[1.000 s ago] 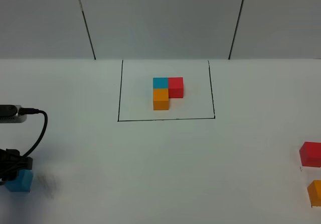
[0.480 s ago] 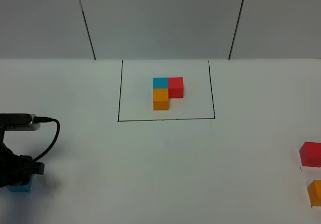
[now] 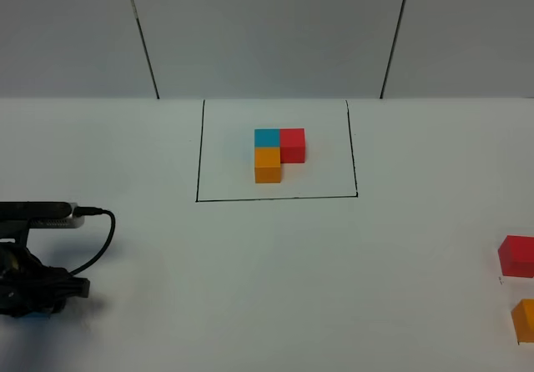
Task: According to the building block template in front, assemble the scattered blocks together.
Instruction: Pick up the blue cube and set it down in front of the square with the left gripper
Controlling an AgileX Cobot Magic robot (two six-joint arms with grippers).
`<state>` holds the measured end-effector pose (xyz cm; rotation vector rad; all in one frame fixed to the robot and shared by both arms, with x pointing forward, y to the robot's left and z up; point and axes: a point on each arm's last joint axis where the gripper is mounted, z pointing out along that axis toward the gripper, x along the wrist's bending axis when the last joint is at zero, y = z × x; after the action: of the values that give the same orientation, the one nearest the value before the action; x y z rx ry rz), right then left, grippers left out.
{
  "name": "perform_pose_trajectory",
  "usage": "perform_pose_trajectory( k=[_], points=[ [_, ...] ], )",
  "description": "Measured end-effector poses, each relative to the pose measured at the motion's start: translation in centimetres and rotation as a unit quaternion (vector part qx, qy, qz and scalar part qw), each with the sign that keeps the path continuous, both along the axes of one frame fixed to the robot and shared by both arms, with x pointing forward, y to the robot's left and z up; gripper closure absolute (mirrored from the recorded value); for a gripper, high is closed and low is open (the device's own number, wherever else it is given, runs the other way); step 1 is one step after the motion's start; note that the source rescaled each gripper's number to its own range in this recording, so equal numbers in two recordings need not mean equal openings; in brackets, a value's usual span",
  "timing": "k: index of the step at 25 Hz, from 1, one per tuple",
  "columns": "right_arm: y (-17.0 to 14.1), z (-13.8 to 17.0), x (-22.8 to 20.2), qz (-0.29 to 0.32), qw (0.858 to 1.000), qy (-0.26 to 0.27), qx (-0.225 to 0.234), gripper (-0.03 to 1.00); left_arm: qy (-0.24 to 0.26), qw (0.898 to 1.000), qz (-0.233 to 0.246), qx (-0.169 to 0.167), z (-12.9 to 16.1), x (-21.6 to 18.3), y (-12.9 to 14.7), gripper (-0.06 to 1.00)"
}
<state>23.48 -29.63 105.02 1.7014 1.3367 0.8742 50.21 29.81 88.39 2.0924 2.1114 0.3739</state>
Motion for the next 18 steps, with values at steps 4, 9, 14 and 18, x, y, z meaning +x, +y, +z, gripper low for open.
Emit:
perform_pose_trajectory(
  k=[4,9,14,18],
  points=[
    [0.0,0.0,0.0,0.0,1.0,0.0,0.0,0.3,-0.012,1.0,-0.008,0.0,0.2,0.5,-0.1,0.93],
    [0.0,0.0,0.0,0.0,1.0,0.0,0.0,0.3,-0.025,0.992,-0.116,0.03,1.6,2.2,-1.8,0.93],
    [0.0,0.0,0.0,0.0,1.0,0.0,0.0,0.3,0.012,0.921,-0.376,0.102,4.1,3.3,-7.0,0.93],
    [0.0,0.0,0.0,0.0,1.0,0.0,0.0,0.3,0.01,0.852,-0.513,0.101,7.3,4.0,-11.8,0.93]
  ],
)
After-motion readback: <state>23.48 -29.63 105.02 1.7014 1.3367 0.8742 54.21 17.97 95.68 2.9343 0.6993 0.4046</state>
